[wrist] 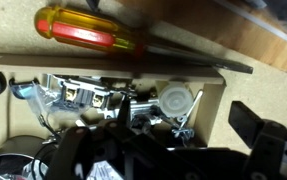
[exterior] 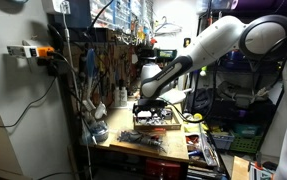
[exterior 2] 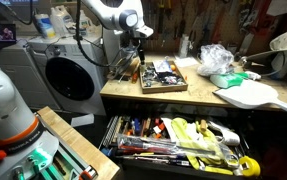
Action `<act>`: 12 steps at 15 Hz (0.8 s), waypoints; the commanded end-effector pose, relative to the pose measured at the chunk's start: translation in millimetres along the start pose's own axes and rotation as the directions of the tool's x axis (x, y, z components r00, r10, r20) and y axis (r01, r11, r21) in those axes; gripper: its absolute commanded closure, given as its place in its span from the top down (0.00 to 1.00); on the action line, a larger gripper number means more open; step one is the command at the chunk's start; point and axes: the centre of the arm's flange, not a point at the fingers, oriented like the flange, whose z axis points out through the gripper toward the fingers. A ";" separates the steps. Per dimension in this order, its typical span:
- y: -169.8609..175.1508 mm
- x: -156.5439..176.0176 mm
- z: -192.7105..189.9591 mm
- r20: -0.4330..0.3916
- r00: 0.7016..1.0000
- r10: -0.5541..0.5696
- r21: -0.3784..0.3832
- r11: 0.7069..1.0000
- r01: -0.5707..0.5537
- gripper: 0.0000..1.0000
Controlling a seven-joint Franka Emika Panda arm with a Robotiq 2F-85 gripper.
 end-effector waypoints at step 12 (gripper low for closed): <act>-15.4 8.6 33.5 -0.041 0.998 0.036 -0.063 0.997 -0.039 0.49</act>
